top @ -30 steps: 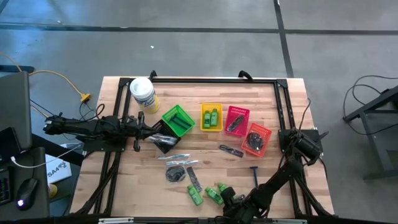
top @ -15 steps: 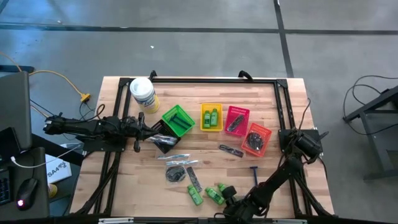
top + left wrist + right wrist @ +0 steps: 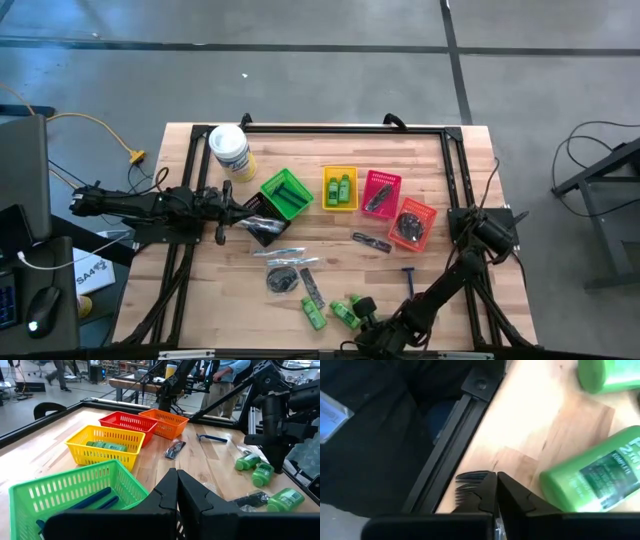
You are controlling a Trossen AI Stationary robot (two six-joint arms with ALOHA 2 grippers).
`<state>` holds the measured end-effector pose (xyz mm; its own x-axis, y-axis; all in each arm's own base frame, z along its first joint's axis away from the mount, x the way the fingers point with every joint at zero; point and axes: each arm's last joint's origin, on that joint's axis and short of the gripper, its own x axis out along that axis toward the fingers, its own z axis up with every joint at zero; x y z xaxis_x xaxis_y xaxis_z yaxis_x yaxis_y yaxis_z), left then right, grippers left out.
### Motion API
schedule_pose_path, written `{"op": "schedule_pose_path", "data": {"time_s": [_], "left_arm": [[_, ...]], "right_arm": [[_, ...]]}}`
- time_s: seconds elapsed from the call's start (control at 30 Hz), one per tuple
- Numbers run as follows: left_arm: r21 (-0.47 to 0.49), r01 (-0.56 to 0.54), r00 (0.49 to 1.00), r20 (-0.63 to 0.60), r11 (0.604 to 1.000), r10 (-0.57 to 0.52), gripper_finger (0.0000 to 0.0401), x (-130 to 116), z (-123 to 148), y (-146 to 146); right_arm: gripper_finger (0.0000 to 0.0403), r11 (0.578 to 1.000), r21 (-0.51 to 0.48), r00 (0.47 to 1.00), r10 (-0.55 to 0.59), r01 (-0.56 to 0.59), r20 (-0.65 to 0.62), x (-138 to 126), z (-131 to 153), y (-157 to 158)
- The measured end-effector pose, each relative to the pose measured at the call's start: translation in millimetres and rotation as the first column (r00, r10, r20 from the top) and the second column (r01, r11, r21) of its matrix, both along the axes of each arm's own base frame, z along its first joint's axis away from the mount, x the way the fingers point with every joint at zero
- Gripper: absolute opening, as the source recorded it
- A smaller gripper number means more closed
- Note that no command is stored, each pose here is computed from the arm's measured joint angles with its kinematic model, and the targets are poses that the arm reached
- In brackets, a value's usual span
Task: Pick & Place Travel size toiletries
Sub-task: Put the bottom black hair comb into the red bin
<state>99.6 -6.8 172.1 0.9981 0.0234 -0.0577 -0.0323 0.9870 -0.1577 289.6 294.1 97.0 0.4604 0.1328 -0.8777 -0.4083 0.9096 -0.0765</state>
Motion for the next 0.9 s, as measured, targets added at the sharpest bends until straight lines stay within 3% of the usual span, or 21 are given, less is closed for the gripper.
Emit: {"op": "schedule_pose_path", "data": {"time_s": [0.37,0.47,0.6,0.73,0.9], "left_arm": [[0.000,0.000,1.000,-0.003,1.000,0.000,0.0000,0.0,-0.3,0.0],[0.001,0.000,1.000,-0.007,1.000,0.000,0.0000,-0.1,-0.6,0.0],[0.002,0.000,1.000,-0.016,1.000,0.000,0.0000,-0.2,-1.3,0.0],[0.002,0.000,1.000,-0.018,1.000,0.000,0.0000,-0.2,-1.4,0.0],[0.002,0.000,1.000,-0.020,1.000,0.000,0.0000,-0.2,-1.6,0.0]], "right_arm": [[0.0002,0.998,-0.056,0.999,0.041,-0.040,0.019,-8.7,32.0,2.4],[0.0002,0.999,-0.014,0.999,0.045,-0.045,-0.012,-12.4,37.7,3.5],[0.0006,0.999,0.053,0.999,0.010,-0.013,0.051,-16.5,57.9,11.1],[0.0031,0.997,0.081,0.995,-0.026,0.018,0.096,-24.5,82.1,16.8],[0.0106,0.987,0.027,0.984,-0.158,0.161,-0.081,-42.0,78.9,5.9]]}}
